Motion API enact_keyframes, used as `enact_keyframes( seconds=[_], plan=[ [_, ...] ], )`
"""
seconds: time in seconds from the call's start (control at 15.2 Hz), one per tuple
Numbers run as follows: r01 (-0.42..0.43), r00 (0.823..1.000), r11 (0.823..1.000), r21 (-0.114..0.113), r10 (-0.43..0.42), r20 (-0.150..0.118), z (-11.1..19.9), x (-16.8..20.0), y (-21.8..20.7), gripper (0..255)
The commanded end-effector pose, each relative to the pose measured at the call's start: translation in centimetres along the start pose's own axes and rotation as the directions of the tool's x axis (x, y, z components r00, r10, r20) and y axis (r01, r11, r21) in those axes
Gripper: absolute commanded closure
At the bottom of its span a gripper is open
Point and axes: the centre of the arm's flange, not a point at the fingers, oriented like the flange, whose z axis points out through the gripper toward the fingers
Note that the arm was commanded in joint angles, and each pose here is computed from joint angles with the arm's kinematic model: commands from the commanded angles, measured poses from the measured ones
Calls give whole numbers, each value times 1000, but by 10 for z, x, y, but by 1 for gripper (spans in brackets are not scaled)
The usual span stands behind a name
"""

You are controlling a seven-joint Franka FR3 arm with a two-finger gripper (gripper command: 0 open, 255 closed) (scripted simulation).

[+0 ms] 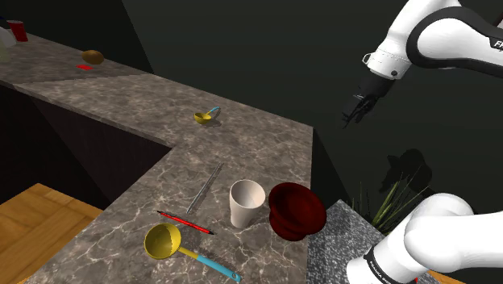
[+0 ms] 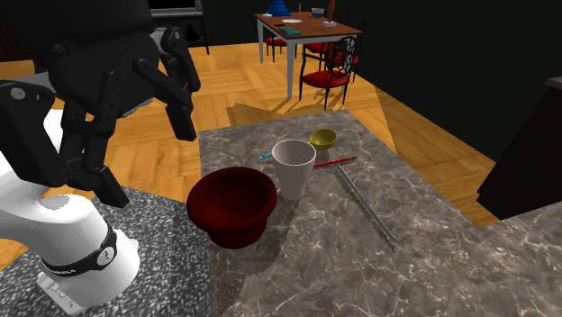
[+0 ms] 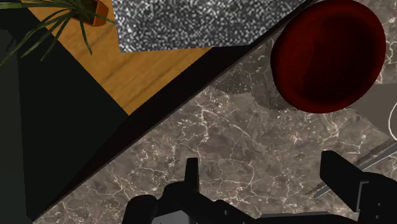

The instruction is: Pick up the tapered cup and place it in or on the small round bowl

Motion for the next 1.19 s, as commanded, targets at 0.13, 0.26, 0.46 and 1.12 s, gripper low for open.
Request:
enact_keyframes(
  seconds=[0.13,0.26,0.46,1.12],
  plan=[
    [8,1000,1000,10,-8,4,16,5,-19,0],
    [16,1000,1000,20,-16,7,32,10,-38,0],
    [28,1000,999,35,-28,12,56,18,-66,0],
    [67,997,994,86,-69,28,133,38,-165,0]
  ],
)
